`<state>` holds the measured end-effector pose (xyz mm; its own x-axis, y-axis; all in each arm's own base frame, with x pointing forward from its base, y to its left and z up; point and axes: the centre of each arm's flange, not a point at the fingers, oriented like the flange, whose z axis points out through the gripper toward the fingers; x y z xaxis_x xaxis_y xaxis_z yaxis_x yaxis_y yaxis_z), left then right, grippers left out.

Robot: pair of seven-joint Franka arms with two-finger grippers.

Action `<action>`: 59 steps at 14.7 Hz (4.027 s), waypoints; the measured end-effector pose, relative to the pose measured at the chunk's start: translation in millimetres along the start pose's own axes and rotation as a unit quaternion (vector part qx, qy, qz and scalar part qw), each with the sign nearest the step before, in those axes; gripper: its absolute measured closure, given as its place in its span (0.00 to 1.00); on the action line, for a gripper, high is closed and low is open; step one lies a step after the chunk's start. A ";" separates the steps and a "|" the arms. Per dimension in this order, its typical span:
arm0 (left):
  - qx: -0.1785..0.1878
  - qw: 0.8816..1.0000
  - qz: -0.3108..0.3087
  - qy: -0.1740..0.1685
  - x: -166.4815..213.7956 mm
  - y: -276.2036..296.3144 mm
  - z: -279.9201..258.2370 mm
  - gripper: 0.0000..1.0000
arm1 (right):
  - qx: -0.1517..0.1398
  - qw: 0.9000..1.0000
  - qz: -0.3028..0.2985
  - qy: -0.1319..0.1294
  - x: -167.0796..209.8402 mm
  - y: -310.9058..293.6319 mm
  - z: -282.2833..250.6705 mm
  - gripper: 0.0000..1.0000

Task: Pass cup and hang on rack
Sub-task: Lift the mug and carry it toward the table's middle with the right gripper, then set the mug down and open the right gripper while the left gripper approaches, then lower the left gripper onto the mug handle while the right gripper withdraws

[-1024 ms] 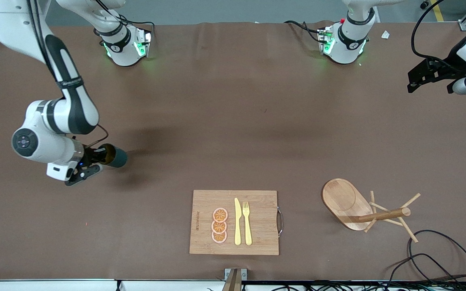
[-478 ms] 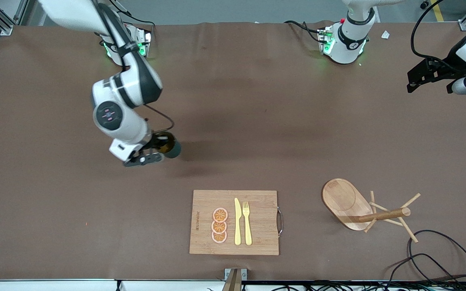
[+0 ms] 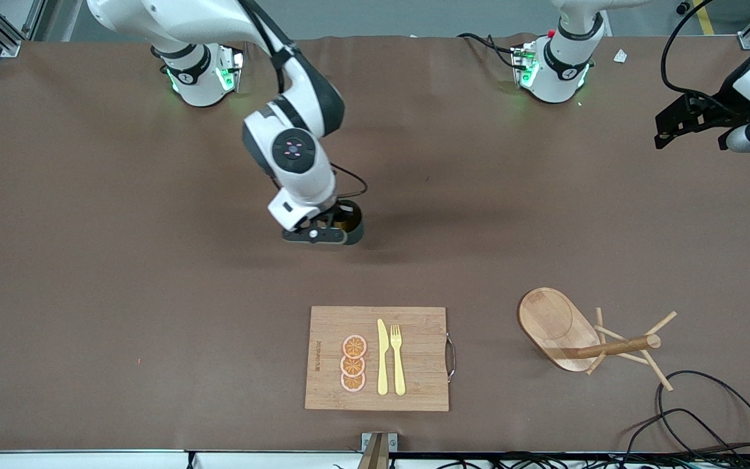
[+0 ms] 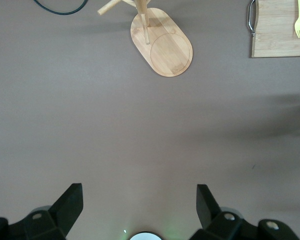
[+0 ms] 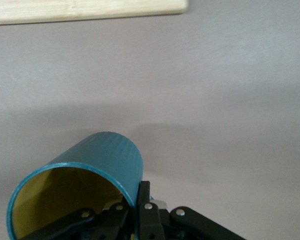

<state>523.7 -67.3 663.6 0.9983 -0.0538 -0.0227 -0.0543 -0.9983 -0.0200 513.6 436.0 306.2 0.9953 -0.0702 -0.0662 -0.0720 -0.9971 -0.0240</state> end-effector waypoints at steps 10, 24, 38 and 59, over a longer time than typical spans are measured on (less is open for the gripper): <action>0.000 1.000 0.001 0.000 -0.1 0.8 0.0 0.00 | -0.009 0.999 0.050 -0.004 -26.9 -70.9 49.1 0.96; 0.000 1.000 0.002 0.000 -0.4 5.1 -0.1 0.00 | -0.012 0.999 0.039 -0.002 -21.7 -73.9 39.8 0.21; 0.013 0.985 -0.168 -0.024 -11.7 233.5 63.1 0.00 | -0.011 0.997 -0.043 -0.064 111.1 256.0 -176.2 0.00; 0.109 0.904 -0.331 0.248 -140.3 583.1 382.3 0.02 | -0.039 0.998 -0.049 -0.029 88.9 470.9 -304.5 0.00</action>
<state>343.8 -633.8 273.0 0.6977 0.4973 0.5156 0.6098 -0.7900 -0.0632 587.7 -48.5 592.7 0.9917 0.0281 -0.1258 0.0340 -0.9984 0.0449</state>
